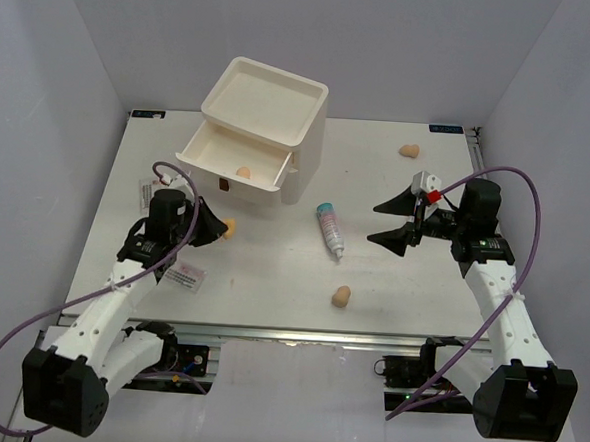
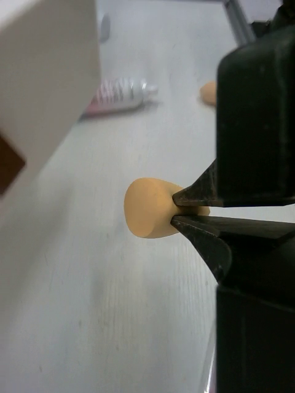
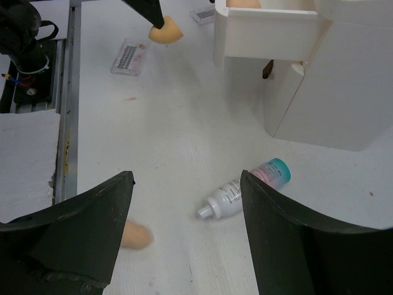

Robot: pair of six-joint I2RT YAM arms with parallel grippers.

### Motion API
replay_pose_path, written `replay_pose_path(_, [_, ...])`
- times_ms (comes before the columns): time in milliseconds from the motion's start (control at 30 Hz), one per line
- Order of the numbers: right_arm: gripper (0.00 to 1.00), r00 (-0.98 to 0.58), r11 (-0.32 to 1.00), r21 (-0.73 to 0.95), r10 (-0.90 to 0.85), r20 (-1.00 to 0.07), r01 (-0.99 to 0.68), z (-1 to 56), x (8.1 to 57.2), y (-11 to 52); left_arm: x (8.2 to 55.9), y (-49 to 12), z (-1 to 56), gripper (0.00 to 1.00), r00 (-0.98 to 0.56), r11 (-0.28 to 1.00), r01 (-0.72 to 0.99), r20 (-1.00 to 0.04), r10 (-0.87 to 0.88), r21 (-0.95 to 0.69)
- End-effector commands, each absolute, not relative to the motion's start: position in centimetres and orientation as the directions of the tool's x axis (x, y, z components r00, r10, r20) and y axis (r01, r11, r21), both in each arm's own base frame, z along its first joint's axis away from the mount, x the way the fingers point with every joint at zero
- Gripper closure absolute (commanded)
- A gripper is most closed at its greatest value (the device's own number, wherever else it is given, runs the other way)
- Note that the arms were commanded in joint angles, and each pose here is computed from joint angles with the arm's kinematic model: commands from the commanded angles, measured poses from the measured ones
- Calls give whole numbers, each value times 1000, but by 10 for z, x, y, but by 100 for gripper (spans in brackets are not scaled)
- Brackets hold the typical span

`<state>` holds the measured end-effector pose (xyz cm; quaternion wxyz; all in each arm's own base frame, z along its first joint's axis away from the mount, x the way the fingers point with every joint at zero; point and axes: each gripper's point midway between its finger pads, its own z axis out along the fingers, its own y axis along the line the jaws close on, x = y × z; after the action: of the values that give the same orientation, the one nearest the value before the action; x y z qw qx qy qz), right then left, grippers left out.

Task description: Organize the makeup

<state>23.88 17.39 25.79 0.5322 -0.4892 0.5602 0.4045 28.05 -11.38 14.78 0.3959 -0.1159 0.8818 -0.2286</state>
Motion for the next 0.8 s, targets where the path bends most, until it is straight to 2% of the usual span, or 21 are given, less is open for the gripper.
replay_pose_path(0, [23, 71, 173, -88, -103, -992, -981, 261, 237, 174, 253, -158, 206, 100, -670, 744, 281, -679, -300, -606])
replay_pose_path(133, [23, 67, 174, -85, -105, -992, -981, 260, 237, 174, 244, -179, 263, 100, -641, 636, 448, -722, -262, -628])
replay_pose_path(233, [23, 69, 175, -86, -105, -992, -981, 260, 238, 174, 256, -182, 297, 100, -594, 621, 476, -749, -295, -623])
replay_pose_path(367, [23, 68, 181, -87, -108, -992, -980, 258, 239, 173, 298, -180, 333, 100, -531, 652, 435, -762, -371, -621])
replay_pose_path(633, [23, 78, 196, -101, -119, -990, -975, 256, 241, 171, 359, -169, 323, 95, -498, 752, 306, -771, -397, -584])
replay_pose_path(767, [23, 77, 198, -100, -121, -990, -975, 254, 242, 171, 375, -163, 307, 79, -504, 789, 258, -774, -383, -558])
